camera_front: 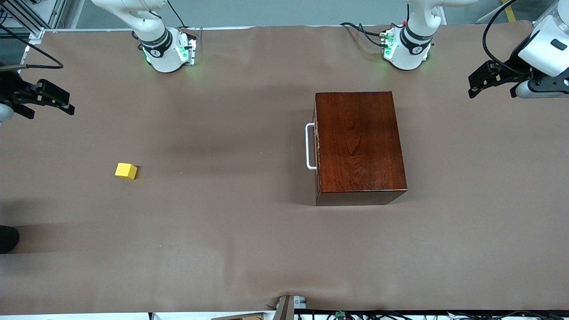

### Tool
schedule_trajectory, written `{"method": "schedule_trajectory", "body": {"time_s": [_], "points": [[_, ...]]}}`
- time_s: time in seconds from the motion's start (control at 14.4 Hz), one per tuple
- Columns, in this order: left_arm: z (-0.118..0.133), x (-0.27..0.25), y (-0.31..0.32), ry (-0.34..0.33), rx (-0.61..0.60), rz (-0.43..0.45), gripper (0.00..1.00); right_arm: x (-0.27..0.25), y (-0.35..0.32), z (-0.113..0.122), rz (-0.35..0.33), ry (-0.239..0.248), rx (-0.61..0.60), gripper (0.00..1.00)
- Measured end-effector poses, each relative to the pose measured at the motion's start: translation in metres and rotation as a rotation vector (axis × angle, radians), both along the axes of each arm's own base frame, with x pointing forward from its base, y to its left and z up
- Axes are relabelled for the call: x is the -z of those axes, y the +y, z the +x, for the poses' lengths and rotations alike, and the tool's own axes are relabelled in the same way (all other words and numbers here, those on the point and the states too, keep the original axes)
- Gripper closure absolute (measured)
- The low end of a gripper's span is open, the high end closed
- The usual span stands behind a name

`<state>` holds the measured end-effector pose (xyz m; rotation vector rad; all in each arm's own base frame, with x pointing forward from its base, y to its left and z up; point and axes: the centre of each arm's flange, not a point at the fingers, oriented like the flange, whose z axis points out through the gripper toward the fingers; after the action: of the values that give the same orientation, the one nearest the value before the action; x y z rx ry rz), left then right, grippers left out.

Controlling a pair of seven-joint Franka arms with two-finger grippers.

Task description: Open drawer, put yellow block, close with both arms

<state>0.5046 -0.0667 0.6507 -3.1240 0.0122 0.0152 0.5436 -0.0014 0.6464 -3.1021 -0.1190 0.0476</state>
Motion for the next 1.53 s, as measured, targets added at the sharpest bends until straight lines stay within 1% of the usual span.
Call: {"method": "schedule_trajectory", "body": {"time_s": [0.55, 0.76, 0.9, 1.25, 1.53], "points": [[0.000, -0.001, 0.000, 0.001, -0.001, 0.000, 0.00, 0.000, 0.000, 0.000, 0.000, 0.000, 0.000, 0.00], [0.000, -0.006, 0.003, -0.009, -0.003, 0.020, 0.00, 0.000, -0.001, 0.000, 0.000, 0.000, 0.001, 0.00], [-0.001, -0.007, 0.002, -0.001, -0.001, 0.024, 0.00, 0.000, -0.001, 0.000, 0.000, 0.000, 0.001, 0.00], [0.001, -0.001, -0.017, 0.014, 0.031, 0.028, 0.00, 0.000, -0.001, 0.000, 0.000, 0.000, 0.002, 0.00], [0.010, 0.008, -0.054, 0.026, 0.089, 0.031, 0.00, 0.000, -0.002, 0.000, 0.000, 0.001, 0.003, 0.00]]}}
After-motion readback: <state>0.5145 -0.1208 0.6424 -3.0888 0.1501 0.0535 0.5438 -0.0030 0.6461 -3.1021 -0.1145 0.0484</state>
